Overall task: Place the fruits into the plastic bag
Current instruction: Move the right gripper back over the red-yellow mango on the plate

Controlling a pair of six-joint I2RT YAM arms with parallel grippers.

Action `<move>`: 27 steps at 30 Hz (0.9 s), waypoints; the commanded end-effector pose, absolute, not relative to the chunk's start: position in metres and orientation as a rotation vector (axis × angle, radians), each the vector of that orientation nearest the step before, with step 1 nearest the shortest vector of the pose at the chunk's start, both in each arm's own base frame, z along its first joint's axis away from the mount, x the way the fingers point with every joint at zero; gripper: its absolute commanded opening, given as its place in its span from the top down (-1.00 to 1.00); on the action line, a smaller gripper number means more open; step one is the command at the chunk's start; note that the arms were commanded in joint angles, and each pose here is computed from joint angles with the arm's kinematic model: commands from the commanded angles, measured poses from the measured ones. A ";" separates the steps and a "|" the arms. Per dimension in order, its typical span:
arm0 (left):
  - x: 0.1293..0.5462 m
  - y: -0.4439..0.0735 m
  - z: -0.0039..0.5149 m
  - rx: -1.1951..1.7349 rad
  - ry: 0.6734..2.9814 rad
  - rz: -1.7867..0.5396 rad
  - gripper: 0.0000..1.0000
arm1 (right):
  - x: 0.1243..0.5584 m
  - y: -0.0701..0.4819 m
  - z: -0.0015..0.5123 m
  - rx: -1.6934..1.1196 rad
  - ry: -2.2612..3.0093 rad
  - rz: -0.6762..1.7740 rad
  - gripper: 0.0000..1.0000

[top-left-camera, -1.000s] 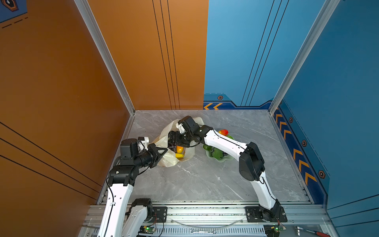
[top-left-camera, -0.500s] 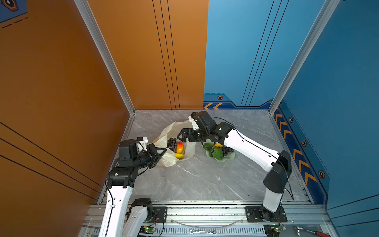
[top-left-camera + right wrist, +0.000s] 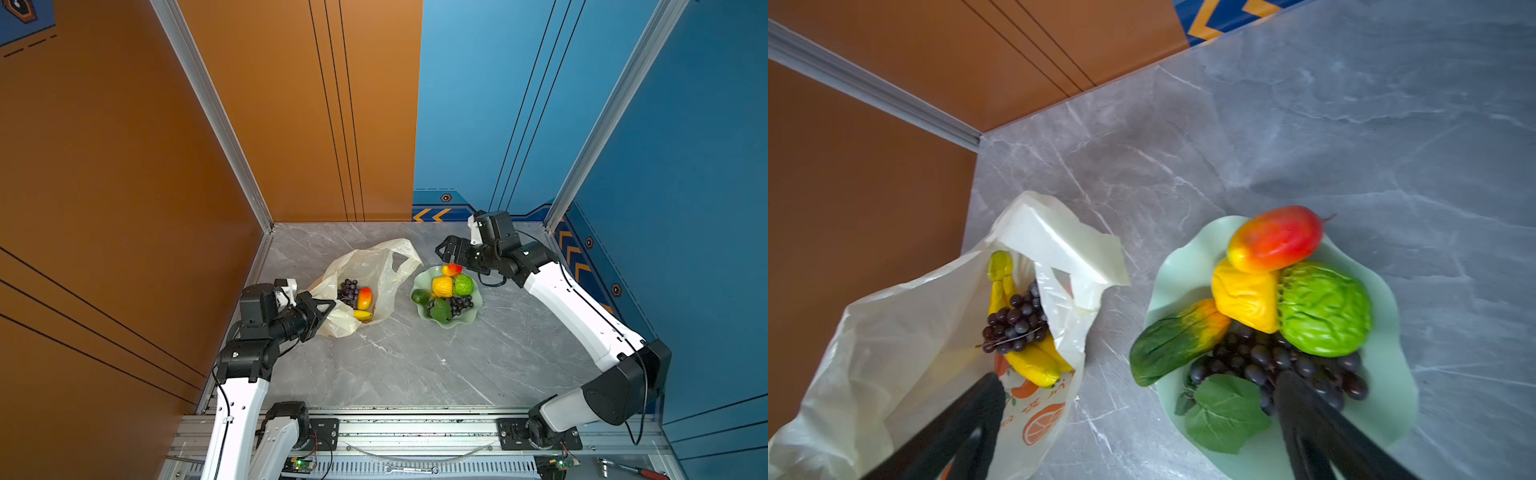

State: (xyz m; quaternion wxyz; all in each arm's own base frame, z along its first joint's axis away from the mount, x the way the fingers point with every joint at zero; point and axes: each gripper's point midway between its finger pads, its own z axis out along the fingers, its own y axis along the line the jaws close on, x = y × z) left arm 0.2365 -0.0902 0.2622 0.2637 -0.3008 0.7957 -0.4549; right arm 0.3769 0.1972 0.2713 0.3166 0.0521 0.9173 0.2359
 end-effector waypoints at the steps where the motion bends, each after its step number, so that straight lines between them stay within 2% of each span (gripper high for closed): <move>1: 0.237 -0.085 0.259 -0.826 2.145 -1.191 1.00 | 0.360 0.168 0.249 0.065 2.572 0.386 -1.00; 4: 0.237 -0.084 0.258 -0.838 2.142 -1.191 1.00 | 0.364 0.154 0.229 0.074 2.646 0.286 -1.00; 10: 0.237 -0.085 0.258 -0.838 2.146 -1.192 1.00 | 0.393 0.164 0.203 0.026 2.690 0.202 -1.00; 20: 0.241 -0.084 0.254 -0.849 2.163 -1.190 1.00 | 0.448 0.185 0.175 0.083 2.711 0.192 -1.00; 27: 0.250 -0.084 0.256 -0.829 2.180 -1.185 1.00 | 0.462 0.186 0.142 0.127 2.779 0.125 -1.00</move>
